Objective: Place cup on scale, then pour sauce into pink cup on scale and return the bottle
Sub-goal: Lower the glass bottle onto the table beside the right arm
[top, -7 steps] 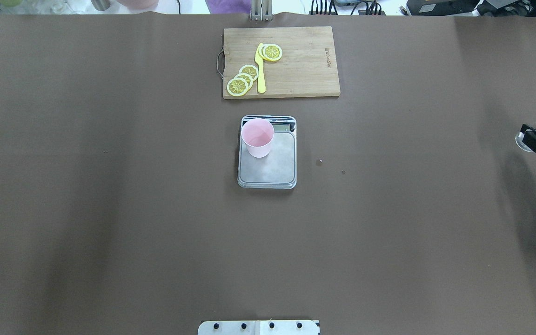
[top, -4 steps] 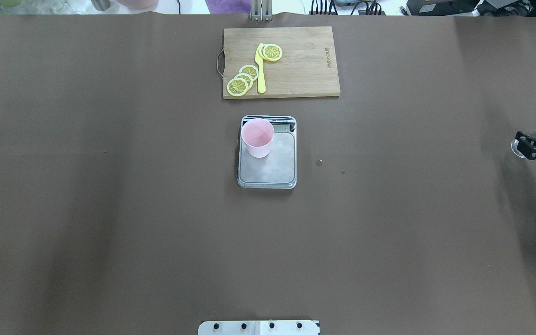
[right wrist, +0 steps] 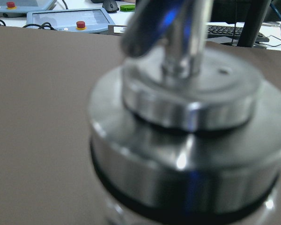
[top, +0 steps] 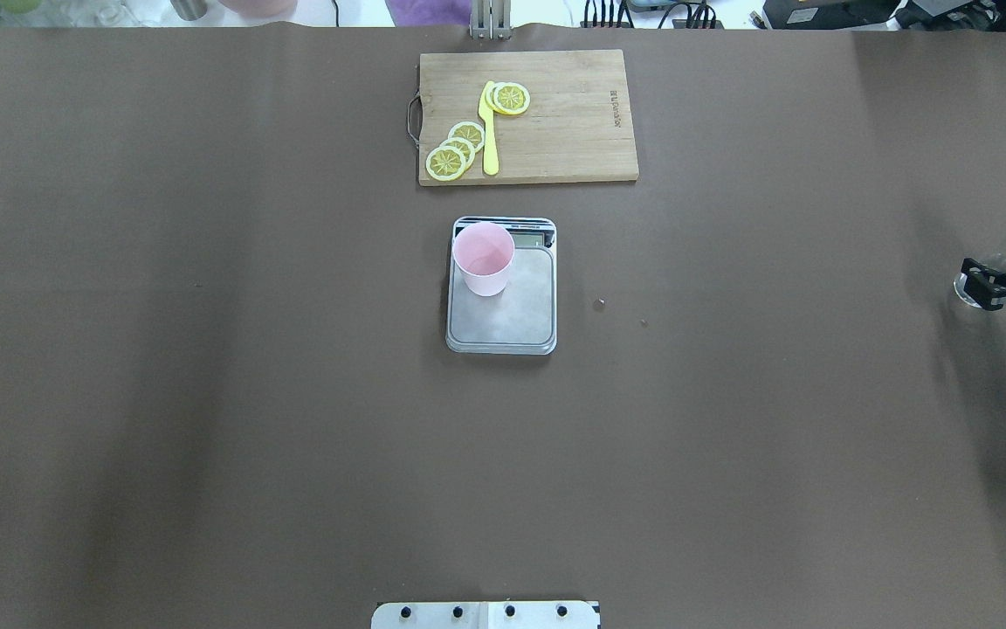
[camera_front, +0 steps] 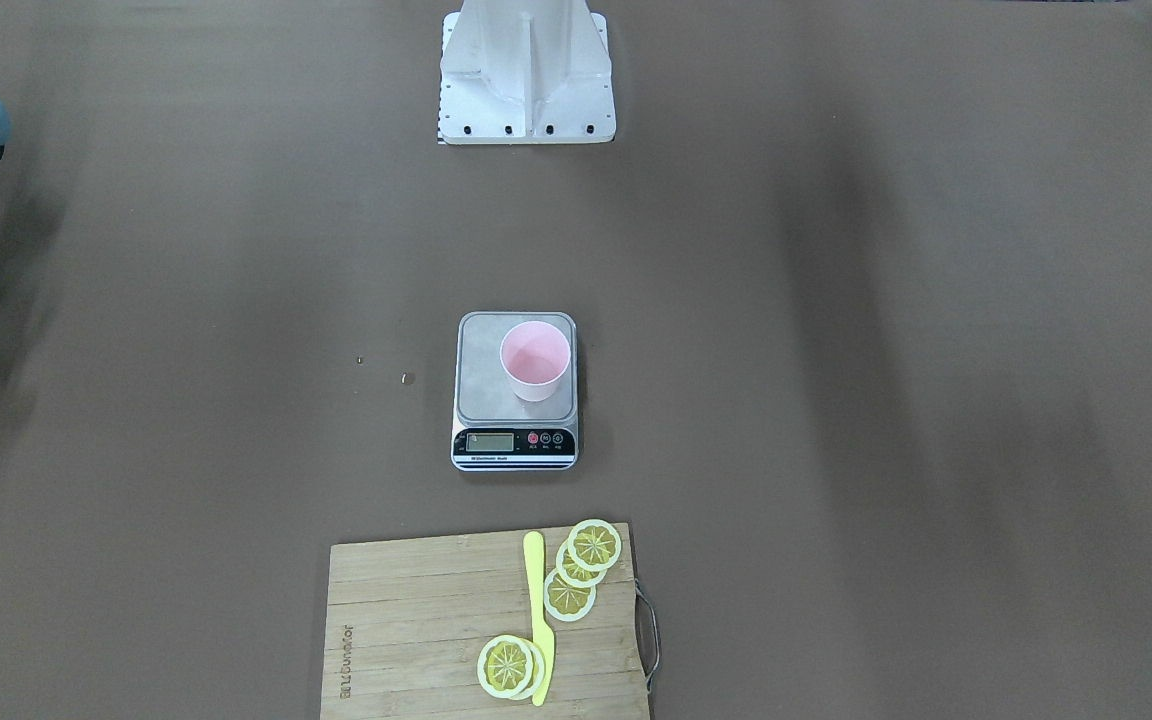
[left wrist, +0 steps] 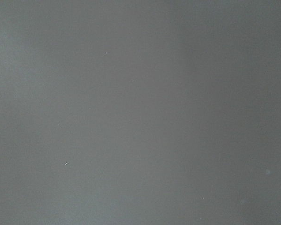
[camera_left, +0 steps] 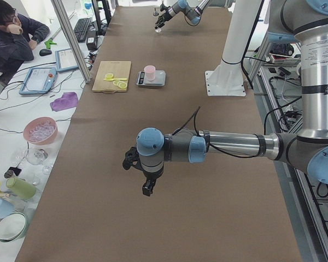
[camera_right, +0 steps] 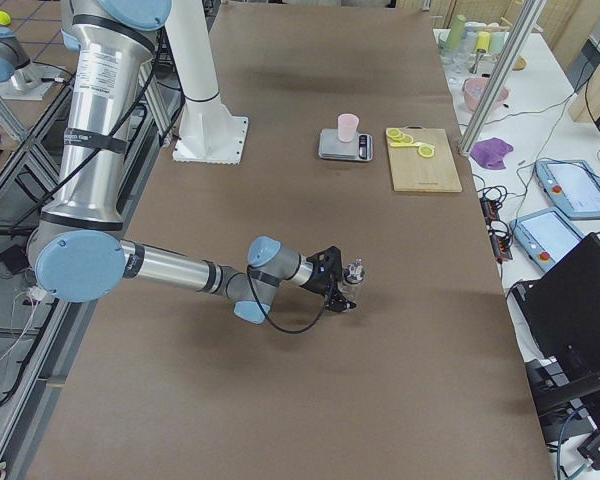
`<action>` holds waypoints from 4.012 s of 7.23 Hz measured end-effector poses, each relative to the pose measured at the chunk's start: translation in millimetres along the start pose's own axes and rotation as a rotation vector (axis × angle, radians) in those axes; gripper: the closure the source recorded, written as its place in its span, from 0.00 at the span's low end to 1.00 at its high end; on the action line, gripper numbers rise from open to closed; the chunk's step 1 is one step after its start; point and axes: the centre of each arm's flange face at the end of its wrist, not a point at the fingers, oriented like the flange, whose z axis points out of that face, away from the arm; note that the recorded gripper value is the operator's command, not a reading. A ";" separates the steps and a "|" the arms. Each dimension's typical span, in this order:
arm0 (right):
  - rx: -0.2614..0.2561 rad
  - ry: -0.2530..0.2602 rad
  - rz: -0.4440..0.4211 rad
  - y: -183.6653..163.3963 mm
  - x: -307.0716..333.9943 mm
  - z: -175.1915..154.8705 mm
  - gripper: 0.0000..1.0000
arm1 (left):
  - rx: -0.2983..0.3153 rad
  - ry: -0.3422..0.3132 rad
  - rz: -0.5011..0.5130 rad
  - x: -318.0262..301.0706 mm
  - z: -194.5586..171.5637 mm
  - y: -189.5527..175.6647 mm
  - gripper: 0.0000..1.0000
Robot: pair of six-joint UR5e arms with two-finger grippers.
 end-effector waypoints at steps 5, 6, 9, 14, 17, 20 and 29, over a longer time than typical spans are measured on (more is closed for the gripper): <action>-0.013 0.009 -0.014 10.0 1.4 3.7 1.00 | 0.001 0.000 0.002 0.1 -0.2 -0.1 0.02; -0.013 0.009 -0.015 10.6 1.0 4.1 1.00 | 0.001 0.000 0.002 0.3 -0.5 -0.2 0.02; -0.011 0.009 -0.016 10.7 -0.6 5.1 0.00 | 0.008 -0.003 0.007 0.4 -1.2 -0.8 0.02; -0.009 0.018 -0.020 13.6 1.2 5.7 0.00 | 0.010 -0.003 0.009 0.6 -1.8 -1.0 0.02; -0.010 0.017 -0.021 14.4 1.4 5.3 0.00 | 0.009 -0.003 0.009 0.6 -1.7 -0.9 0.02; 0.009 -0.024 -0.012 19.3 8.9 -8.0 0.00 | 0.009 -0.003 0.009 0.4 -1.4 -0.3 0.02; -0.008 -0.177 0.019 58.0 70.6 -90.6 0.00 | 0.007 -0.002 0.004 -0.7 -0.3 2.8 0.02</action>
